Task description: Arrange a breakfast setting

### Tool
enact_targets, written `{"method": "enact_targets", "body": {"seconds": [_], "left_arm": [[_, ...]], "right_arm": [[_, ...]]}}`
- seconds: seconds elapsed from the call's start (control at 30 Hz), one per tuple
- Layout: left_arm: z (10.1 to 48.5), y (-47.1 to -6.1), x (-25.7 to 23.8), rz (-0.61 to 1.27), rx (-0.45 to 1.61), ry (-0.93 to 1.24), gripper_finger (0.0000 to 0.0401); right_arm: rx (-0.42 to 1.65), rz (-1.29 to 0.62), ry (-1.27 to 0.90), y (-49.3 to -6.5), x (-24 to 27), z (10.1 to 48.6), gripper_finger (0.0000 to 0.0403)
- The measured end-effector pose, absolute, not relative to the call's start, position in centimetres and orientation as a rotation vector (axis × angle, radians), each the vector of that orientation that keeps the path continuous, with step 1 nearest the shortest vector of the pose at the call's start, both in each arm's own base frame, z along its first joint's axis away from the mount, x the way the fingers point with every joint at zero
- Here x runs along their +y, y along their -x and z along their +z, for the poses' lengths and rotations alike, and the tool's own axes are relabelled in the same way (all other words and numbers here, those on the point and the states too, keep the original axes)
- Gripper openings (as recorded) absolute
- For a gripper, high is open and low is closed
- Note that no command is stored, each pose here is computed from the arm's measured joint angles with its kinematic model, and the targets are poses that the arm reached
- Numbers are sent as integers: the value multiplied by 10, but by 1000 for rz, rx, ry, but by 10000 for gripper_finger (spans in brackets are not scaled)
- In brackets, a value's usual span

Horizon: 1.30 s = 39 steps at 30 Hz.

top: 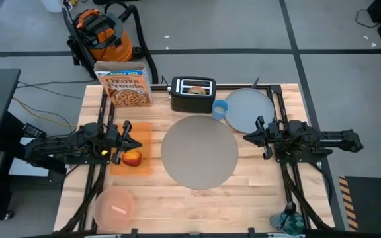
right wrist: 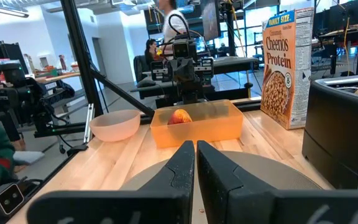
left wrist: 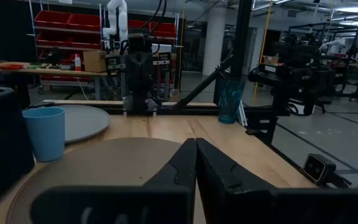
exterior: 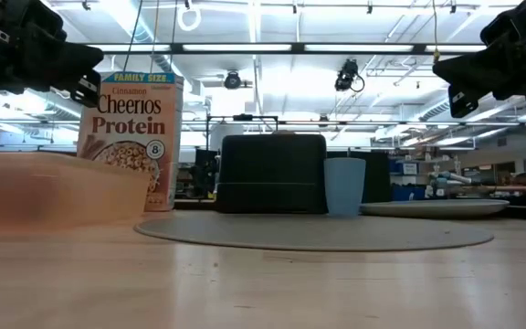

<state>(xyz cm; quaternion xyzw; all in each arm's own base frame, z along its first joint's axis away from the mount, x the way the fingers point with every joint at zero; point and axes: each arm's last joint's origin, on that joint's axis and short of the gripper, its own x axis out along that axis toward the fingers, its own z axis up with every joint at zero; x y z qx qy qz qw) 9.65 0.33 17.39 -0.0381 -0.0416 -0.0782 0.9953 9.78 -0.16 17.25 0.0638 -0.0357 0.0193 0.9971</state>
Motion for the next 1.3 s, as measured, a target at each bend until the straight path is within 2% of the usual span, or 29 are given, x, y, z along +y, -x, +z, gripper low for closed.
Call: {"method": "enact_targets", "body": {"seconds": [1.3], "left_arm": [[174,-97,3,-156,-84,76,16]], "right_arm": [[-63,39,-120,-98,-2,172,26]]}}
